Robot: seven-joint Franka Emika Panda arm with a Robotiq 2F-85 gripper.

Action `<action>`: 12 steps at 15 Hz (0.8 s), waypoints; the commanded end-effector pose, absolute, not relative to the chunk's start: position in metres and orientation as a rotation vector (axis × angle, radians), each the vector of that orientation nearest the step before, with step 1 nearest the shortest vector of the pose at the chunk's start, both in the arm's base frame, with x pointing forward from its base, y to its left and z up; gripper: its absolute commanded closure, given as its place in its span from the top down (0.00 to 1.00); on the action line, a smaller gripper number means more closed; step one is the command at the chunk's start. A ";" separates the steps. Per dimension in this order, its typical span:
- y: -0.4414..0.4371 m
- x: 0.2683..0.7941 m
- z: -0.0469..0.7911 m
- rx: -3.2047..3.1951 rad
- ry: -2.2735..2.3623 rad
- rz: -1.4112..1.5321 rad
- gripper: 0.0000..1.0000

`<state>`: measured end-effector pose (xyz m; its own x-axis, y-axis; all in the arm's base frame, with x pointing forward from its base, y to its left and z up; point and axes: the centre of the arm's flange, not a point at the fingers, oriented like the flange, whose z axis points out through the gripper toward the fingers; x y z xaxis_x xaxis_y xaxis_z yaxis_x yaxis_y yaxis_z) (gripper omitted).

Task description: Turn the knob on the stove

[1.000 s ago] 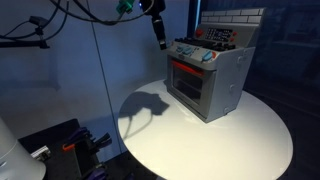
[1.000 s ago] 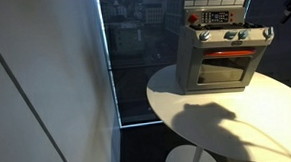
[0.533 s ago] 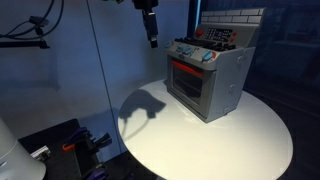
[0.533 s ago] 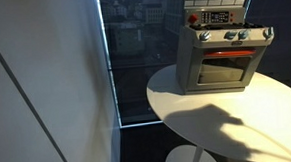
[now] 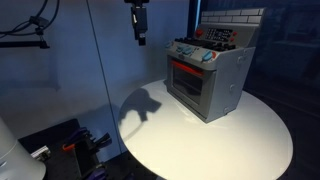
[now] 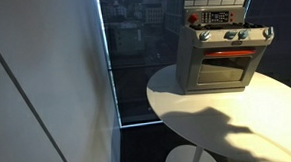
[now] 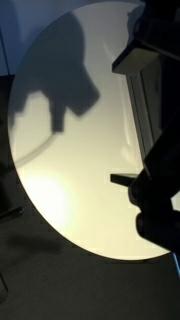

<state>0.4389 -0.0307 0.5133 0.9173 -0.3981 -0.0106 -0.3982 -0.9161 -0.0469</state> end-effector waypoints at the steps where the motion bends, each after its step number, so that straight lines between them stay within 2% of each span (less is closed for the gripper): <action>1: -0.031 0.429 0.529 -3.066 0.581 0.038 1.00; 12: -0.026 0.425 0.523 -3.060 0.584 0.059 1.00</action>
